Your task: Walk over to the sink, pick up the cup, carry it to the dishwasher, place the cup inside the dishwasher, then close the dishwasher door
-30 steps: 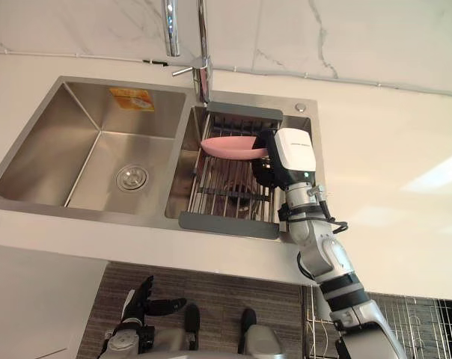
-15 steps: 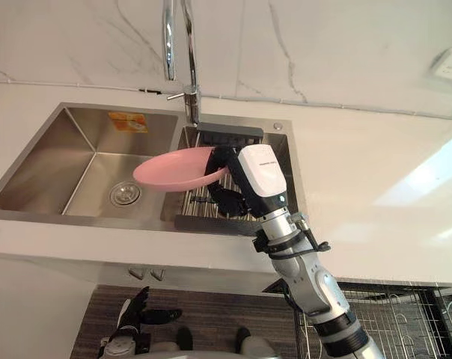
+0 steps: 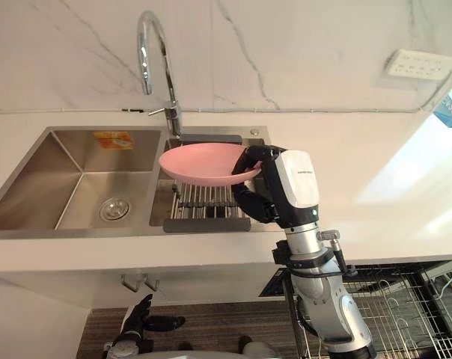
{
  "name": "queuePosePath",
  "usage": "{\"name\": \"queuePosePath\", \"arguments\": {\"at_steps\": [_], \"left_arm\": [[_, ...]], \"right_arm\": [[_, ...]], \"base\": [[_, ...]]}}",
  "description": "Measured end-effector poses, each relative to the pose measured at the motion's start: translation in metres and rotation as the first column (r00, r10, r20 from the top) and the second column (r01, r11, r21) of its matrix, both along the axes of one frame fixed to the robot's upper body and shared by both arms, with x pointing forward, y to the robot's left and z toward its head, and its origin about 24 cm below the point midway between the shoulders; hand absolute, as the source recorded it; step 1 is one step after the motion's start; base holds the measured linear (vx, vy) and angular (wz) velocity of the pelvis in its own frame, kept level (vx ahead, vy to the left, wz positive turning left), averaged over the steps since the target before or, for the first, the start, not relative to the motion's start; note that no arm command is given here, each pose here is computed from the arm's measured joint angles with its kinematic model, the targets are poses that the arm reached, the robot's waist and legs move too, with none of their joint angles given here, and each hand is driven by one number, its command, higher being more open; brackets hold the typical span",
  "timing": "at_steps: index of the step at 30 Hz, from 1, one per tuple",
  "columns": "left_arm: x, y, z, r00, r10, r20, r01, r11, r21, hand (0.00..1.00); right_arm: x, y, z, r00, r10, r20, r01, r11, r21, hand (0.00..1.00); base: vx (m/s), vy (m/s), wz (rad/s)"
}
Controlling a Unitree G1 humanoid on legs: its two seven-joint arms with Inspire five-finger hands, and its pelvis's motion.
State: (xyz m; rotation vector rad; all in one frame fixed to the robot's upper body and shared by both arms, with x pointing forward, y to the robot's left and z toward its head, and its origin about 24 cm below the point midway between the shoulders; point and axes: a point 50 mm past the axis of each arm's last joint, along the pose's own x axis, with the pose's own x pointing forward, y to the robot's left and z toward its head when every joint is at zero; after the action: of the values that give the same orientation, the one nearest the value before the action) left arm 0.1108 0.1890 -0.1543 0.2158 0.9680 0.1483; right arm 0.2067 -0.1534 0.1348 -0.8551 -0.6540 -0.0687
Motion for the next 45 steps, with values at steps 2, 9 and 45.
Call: {"name": "queuePosePath", "arguments": {"at_steps": [2,9,45], "left_arm": [[0.0,-0.001,0.0,1.0,-0.003,-0.001,0.003,1.0,0.0,1.0],[0.001,-0.005,0.0,1.0,-0.027,-0.003,0.027,1.0,-0.003,1.0],[0.0,0.009,-0.002,0.991,0.127,-0.047,-0.127,0.992,0.007,1.0]], "right_arm": [[-0.001,-0.003,-0.001,1.0,-0.018,-0.002,0.018,1.0,0.011,0.0],[-0.002,-0.008,-0.004,0.999,-0.047,-0.018,0.047,0.999,0.012,0.0],[-0.014,-0.081,-0.012,0.874,-0.485,-0.009,0.484,0.87,0.093,0.0]], "base": [[0.0,-0.012,-0.38],[0.0,-0.002,-0.59],[-0.02,-0.007,-0.38]]}}
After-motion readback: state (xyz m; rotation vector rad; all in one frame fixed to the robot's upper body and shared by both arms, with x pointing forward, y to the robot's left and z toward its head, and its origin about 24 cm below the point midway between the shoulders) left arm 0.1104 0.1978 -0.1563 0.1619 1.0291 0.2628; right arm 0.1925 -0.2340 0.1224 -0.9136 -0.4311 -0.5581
